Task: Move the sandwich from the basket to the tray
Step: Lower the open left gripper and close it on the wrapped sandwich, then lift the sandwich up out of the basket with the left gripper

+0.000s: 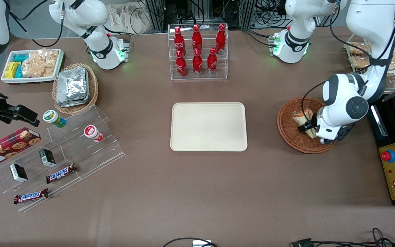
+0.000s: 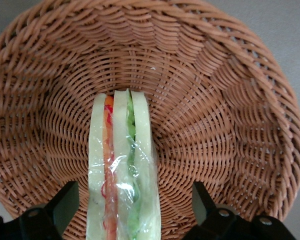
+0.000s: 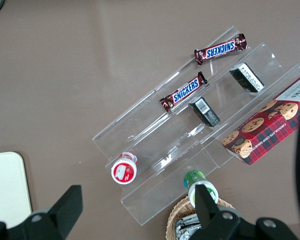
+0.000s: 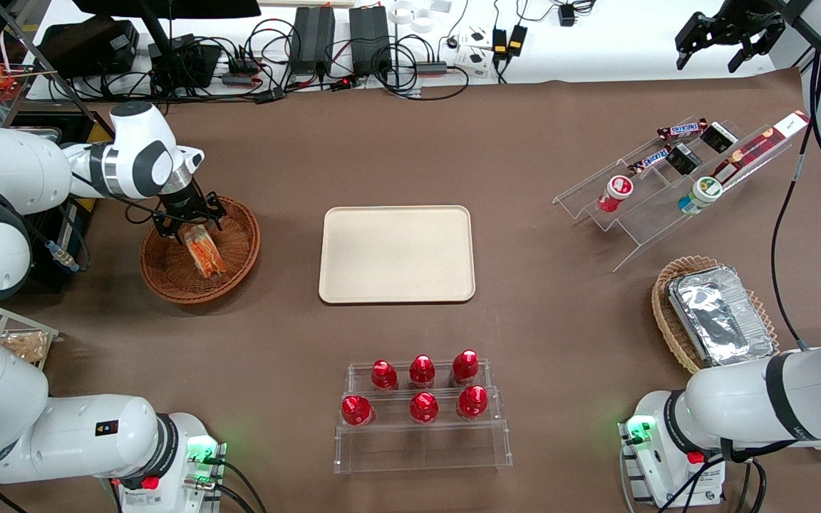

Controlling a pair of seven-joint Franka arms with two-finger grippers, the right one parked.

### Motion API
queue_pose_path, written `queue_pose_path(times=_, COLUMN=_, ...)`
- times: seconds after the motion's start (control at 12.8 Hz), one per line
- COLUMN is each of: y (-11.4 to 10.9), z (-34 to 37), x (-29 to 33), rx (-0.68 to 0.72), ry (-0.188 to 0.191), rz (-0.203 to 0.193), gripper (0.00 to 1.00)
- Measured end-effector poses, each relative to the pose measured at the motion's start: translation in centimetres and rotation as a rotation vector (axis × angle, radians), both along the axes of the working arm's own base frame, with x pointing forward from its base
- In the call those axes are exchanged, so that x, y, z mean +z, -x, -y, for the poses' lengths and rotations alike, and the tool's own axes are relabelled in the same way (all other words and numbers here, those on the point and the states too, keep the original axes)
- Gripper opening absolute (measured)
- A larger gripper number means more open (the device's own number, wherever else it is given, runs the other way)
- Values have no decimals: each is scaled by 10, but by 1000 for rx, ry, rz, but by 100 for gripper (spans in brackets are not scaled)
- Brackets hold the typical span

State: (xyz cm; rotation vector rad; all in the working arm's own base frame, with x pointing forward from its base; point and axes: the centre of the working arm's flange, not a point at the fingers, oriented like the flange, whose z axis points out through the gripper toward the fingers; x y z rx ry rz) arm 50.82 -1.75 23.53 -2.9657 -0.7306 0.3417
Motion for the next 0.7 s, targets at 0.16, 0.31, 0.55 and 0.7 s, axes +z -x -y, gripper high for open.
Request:
queue_pose_path(times=0.16, y=1, z=0, x=-3, rx=6, ry=-1, rz=-7, gripper=100)
queue_pose_path(times=0.31, y=1, z=0, x=-5, rx=8, ry=-1, rz=-11, gripper=95)
queue_pose_path(times=0.55, y=2, z=0, x=-9, rx=15, ry=-3, rz=-18, gripper=60)
queue_pose_path(times=0.7, y=2, z=1, x=-9, rx=15, ry=-5, rz=-19, gripper=41)
